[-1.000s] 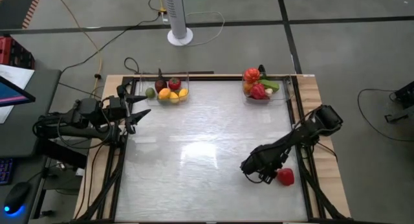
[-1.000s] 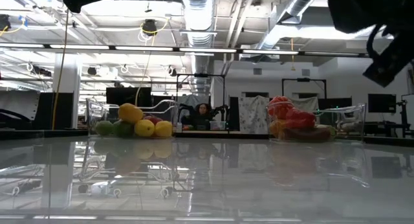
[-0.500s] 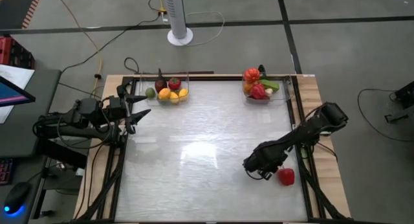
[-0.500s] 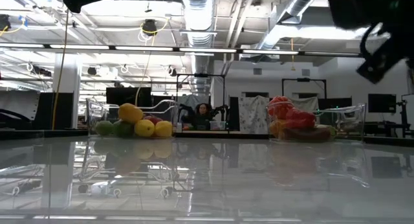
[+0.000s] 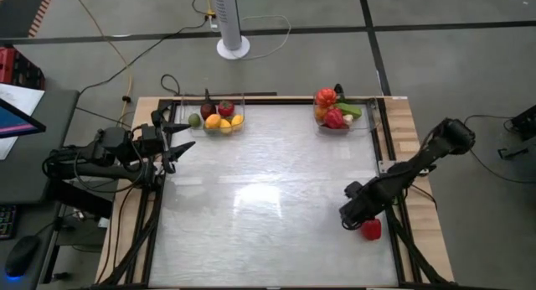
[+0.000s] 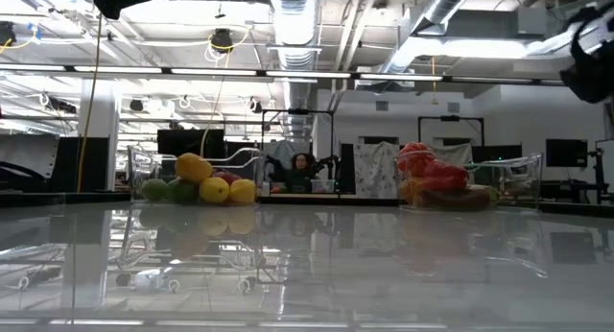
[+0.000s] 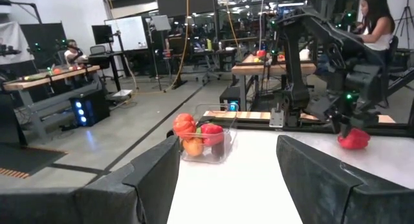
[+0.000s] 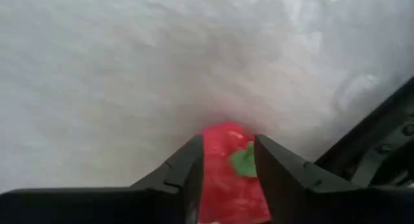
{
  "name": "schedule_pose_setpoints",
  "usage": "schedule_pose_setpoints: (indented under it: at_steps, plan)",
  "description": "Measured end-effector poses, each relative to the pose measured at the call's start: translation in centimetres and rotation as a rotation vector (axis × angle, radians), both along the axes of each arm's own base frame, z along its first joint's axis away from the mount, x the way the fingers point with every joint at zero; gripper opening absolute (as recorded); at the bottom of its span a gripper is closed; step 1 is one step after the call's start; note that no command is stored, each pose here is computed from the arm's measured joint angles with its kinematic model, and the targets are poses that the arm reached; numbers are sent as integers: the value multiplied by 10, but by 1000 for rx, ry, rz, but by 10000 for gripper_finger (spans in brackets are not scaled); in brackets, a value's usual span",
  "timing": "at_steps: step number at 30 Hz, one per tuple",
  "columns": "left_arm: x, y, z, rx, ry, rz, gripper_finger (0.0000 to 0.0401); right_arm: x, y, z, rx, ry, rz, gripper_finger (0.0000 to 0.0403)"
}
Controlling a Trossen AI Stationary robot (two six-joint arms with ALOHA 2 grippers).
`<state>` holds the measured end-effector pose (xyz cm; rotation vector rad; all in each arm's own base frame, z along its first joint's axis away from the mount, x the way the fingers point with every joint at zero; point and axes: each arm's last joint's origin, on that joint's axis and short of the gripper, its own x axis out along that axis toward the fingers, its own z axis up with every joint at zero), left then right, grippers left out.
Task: Sort produce into baskets
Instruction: Put the red bell pepper into the right transparent bin
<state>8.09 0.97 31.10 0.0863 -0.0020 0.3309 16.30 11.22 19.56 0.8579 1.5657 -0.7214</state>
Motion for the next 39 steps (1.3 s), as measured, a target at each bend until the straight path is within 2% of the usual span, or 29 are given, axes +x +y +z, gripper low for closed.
schedule_pose_setpoints:
  at_steps: [7, 12, 27, 39]
  plan:
    - [0, 0, 0, 0, -1, 0, 245, -9, 3, -7, -3, 44, -12, 238]
    - [0, 0, 0, 0, 0, 1, 245, -10, 3, -7, -5, 51, -14, 246]
    - [0, 0, 0, 0, 0, 0, 245, -12, 1, -14, -6, 60, -6, 155]
    - [0, 0, 0, 0, 0, 0, 245, -12, 2, -14, 22, 59, 7, 48]
